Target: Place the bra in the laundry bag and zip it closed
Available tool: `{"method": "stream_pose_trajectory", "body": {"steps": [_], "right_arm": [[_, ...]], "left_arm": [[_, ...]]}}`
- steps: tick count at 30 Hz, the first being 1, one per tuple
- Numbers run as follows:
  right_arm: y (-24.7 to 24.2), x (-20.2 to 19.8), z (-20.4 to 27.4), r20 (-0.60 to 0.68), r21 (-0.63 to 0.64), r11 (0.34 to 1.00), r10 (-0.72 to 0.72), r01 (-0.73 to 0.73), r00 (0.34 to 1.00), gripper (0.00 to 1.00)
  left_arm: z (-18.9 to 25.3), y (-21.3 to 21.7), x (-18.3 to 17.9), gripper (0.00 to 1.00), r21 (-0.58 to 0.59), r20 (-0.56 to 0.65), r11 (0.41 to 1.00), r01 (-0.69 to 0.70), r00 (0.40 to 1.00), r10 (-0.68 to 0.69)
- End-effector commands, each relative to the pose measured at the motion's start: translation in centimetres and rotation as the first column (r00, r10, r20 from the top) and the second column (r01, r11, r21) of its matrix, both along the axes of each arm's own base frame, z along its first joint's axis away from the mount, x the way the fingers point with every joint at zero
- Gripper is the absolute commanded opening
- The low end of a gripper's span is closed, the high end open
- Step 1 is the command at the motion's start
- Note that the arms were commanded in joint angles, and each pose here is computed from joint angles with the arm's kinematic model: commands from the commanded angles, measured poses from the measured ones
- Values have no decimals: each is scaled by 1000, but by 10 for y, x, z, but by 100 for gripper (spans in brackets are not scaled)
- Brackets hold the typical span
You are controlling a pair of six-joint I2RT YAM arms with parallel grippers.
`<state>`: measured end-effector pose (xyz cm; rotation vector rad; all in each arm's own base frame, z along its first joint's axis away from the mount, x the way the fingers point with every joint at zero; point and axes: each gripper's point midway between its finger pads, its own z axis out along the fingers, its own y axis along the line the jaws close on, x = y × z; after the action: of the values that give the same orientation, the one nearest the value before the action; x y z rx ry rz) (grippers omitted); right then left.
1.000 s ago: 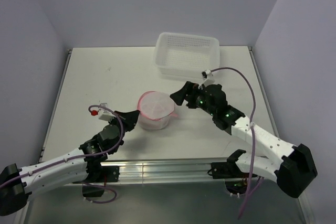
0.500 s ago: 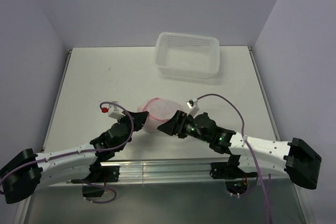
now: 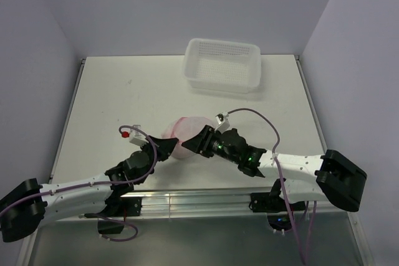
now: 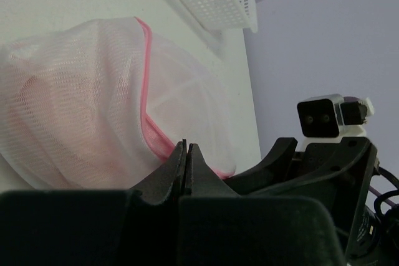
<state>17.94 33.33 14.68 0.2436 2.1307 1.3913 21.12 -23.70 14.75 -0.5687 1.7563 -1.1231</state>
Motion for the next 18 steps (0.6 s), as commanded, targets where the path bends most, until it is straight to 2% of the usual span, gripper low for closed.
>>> {"method": "stream_pose_trajectory", "body": {"steps": [1,4,11,14,16,18], "right_arm": [[8,15,31,74,77,997,-31,25,997,56],[-1,23,20,51,57,996,-73,71,996,66],[-6,31,5,13,28,996,-90,90,996,63],[-8,34,1,11,24,995,-97,97,995,54],[-9,36,1,17,20,995,-97,96,995,37],[-11,40,-2,22,9,995,-104,104,994,24]], "left_arm": [[4,1,-5,0,-57,-3,998,6,1000,-6],[7,1,-7,0,-63,8,998,15,1000,-14],[10,-1,-10,0,-72,20,997,29,999,-27],[9,-5,-12,0,-60,17,997,43,999,-42],[7,-7,-13,0,-57,12,997,46,999,-46],[3,-6,-14,0,-50,6,998,48,999,-47]]}}
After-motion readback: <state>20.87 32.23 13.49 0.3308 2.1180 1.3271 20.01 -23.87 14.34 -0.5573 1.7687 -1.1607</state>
